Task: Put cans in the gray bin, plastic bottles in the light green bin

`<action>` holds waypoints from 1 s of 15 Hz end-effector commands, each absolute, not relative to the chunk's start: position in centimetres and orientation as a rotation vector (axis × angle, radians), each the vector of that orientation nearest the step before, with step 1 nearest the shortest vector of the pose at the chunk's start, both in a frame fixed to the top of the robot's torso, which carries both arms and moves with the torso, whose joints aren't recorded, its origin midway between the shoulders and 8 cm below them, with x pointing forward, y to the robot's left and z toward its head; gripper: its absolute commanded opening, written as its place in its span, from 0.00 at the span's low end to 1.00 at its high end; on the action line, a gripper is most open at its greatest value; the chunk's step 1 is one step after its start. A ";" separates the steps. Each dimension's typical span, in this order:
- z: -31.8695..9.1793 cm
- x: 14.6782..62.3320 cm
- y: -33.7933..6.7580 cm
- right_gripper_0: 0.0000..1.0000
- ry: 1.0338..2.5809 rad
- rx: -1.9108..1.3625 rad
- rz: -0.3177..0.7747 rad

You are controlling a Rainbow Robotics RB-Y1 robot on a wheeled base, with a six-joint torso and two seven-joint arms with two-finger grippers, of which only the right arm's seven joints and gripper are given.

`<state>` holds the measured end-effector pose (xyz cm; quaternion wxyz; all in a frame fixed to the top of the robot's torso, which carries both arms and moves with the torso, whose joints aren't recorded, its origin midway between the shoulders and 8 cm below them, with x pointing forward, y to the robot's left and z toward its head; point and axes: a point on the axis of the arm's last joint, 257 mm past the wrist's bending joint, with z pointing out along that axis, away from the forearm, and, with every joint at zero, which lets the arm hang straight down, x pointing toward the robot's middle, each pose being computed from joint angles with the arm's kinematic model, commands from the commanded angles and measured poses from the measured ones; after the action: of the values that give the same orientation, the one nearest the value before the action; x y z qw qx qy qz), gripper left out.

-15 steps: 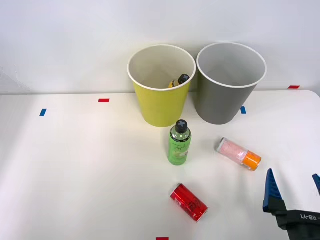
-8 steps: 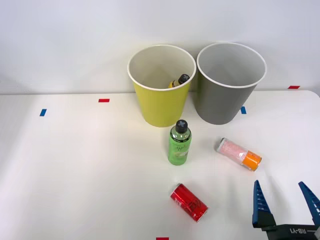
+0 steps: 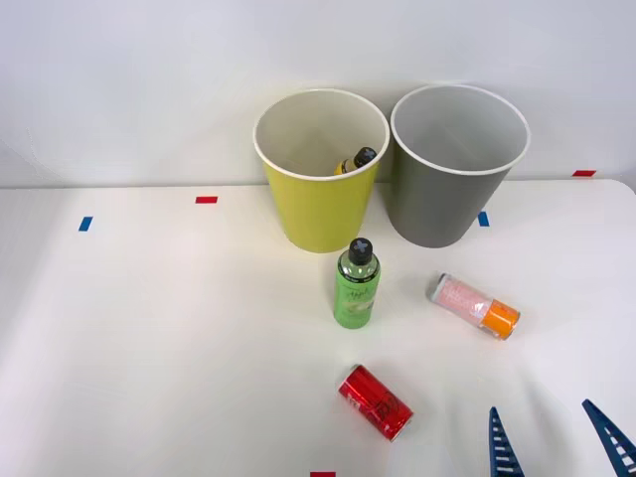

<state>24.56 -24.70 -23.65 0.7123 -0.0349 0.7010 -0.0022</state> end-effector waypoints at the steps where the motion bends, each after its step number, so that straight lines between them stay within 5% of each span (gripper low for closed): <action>1: -24.3 23.6 -23.5 1.00 1.578 -0.045 0.032; 15: -26.8 21.1 -22.5 1.00 1.480 0.089 0.169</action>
<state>21.41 -22.65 -26.96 0.7322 0.0410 0.6755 0.0768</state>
